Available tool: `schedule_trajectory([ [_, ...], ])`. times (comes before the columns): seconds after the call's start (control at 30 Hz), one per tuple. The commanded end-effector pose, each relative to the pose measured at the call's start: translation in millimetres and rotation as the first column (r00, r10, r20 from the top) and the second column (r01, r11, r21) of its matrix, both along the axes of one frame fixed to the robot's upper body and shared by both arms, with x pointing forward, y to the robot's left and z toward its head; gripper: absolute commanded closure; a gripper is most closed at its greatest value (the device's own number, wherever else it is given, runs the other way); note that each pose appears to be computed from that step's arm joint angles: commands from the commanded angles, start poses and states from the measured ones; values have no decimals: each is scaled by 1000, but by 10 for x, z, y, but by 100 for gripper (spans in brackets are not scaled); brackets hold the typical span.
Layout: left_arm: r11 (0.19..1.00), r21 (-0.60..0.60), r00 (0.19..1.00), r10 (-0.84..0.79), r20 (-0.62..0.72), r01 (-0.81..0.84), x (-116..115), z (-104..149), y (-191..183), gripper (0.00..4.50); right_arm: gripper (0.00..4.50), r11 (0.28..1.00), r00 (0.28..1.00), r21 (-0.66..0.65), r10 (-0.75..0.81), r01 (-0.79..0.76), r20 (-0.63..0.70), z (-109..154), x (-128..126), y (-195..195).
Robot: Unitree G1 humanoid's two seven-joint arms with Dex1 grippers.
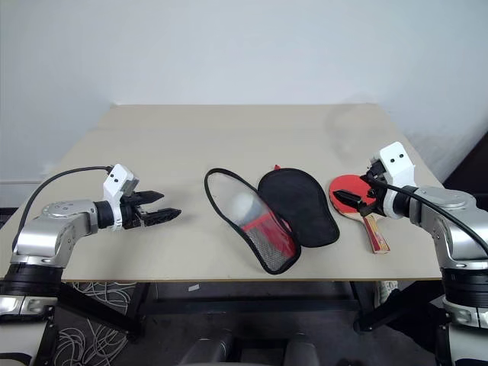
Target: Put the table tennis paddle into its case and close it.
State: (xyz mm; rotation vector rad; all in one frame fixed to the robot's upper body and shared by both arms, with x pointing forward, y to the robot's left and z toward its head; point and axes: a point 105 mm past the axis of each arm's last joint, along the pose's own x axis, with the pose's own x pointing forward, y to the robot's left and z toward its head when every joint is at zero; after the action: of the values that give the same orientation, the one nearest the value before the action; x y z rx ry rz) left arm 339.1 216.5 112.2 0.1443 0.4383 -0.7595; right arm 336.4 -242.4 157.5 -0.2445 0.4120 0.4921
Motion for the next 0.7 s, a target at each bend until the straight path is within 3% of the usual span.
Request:
schedule_trajectory([
  [0.03, 999, -1, 997, -36, 65, 36, 15, 203, -42, 1, 0, 998, 998, -32, -47, 48, 33, 88, 1, -124],
  [0.7, 966, -97, 966, -224, 132, 238, -320, 686, -259, 1, 0, 956, 946, -139, -279, 257, -166, -523, -34, -619],
])
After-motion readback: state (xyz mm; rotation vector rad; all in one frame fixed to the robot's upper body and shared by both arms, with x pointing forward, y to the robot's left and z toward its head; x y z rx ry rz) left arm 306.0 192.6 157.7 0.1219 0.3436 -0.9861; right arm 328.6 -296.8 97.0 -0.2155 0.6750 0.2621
